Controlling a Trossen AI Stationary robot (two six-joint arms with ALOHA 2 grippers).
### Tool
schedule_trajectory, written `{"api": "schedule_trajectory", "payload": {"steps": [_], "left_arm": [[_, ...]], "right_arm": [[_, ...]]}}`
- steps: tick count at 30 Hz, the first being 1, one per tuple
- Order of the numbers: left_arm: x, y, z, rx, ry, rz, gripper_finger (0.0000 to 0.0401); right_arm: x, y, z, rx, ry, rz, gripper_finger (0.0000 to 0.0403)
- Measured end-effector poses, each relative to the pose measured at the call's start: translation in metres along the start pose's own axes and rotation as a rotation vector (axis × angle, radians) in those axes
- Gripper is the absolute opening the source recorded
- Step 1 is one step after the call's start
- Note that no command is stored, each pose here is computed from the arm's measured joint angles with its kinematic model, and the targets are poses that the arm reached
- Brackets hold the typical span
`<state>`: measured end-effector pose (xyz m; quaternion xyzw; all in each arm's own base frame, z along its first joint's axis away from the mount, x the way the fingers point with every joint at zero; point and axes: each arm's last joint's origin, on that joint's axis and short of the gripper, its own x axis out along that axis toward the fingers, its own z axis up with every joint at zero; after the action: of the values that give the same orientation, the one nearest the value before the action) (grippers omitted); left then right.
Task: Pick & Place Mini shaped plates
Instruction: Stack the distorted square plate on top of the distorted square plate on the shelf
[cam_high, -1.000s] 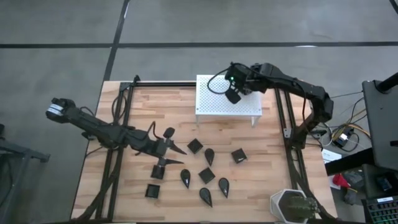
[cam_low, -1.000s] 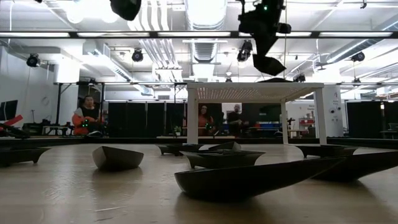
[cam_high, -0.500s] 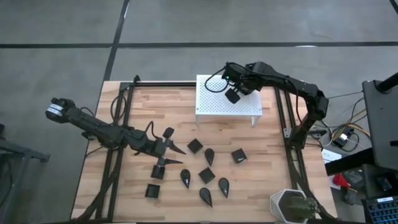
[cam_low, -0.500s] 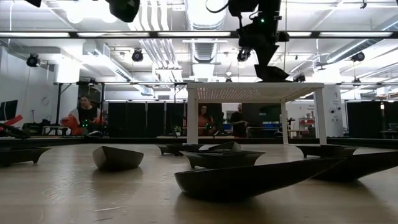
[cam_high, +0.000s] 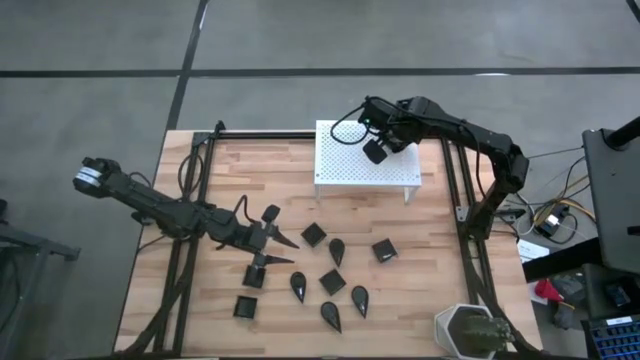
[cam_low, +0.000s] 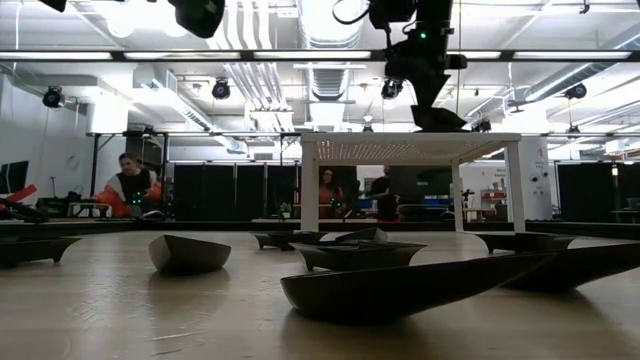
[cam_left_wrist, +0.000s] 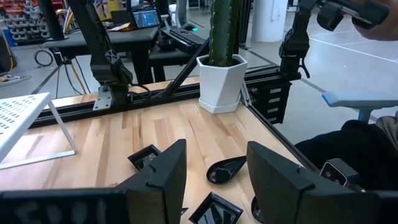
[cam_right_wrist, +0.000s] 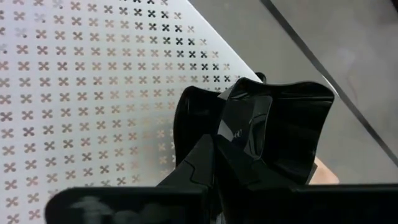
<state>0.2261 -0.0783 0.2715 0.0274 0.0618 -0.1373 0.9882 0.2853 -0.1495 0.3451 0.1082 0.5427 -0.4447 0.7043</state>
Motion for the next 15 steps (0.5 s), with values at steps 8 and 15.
{"api": "schedule_trajectory", "payload": {"steps": [8,15], "left_arm": [[0.0,-0.0001,0.0,-0.005,0.0,0.0,0.0163],[0.0,-0.0003,-0.0001,-0.005,0.001,-0.001,0.0163]], "right_arm": [[-0.0001,-0.0001,-0.001,0.002,0.01,0.0,0.0008],[-0.0005,0.0007,-0.0014,-0.025,0.01,0.002,0.0009]]}}
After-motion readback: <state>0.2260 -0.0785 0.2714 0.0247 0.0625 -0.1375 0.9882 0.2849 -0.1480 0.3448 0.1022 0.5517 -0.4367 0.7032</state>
